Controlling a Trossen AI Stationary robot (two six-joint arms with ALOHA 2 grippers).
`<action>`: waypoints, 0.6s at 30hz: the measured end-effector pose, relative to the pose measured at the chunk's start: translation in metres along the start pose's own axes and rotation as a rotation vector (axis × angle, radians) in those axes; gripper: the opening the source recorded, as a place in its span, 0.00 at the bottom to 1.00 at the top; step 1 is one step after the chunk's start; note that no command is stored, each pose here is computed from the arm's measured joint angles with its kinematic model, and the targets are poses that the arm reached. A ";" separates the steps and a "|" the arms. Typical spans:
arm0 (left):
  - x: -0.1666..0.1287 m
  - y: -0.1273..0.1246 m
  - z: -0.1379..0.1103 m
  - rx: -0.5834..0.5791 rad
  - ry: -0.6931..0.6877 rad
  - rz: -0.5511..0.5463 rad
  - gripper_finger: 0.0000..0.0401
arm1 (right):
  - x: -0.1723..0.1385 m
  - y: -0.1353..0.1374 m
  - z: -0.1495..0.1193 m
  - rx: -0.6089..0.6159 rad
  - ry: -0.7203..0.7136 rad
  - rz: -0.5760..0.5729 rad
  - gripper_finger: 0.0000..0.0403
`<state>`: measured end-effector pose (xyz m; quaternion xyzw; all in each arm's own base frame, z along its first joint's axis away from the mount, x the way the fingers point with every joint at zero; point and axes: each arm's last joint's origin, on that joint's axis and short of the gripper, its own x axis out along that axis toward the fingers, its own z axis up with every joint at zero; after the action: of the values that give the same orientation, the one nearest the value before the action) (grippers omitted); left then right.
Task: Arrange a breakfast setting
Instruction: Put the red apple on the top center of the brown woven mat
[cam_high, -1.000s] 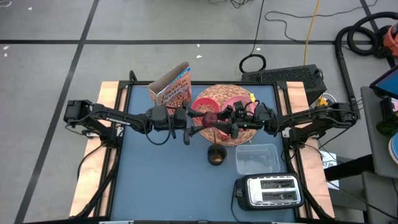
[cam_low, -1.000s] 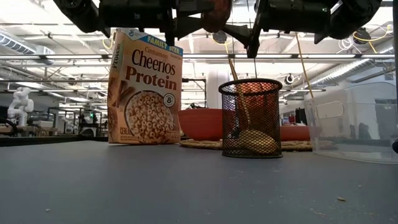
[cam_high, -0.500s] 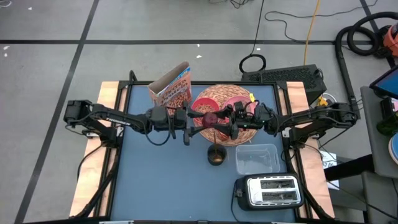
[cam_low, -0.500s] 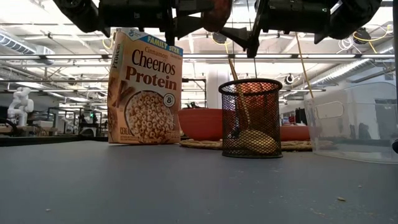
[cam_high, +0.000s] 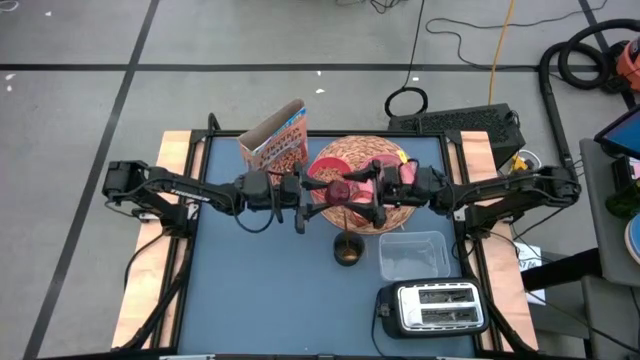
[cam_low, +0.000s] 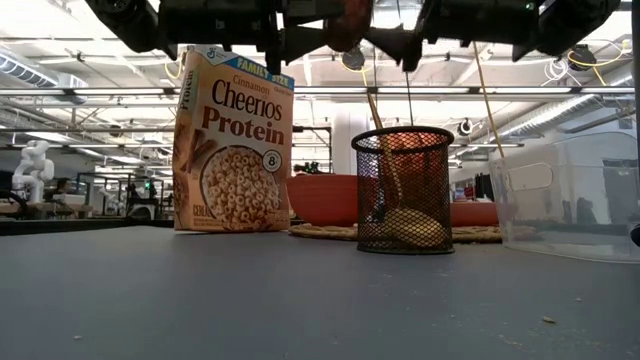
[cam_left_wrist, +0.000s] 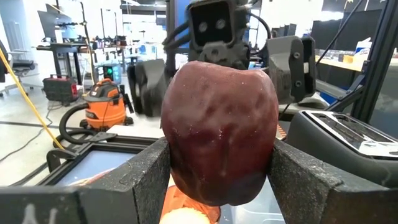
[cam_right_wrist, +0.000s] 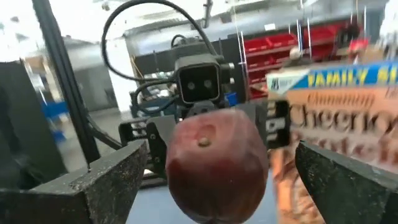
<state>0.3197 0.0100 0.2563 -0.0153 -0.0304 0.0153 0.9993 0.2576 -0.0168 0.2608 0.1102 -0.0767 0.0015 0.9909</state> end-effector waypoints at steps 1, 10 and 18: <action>0.000 0.000 0.000 -0.004 0.001 0.000 0.60 | -0.002 0.001 0.003 -0.047 0.000 0.000 0.98; 0.000 0.000 -0.002 -0.004 0.020 0.001 0.60 | -0.023 0.008 0.027 -0.349 -0.012 0.000 0.98; 0.000 0.000 -0.002 -0.024 0.022 0.001 0.60 | -0.034 0.015 0.055 -0.593 -0.135 -0.008 0.98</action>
<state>0.3198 0.0100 0.2540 -0.0275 -0.0194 0.0153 0.9993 0.2158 -0.0138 0.3115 -0.1836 -0.1393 -0.0322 0.9726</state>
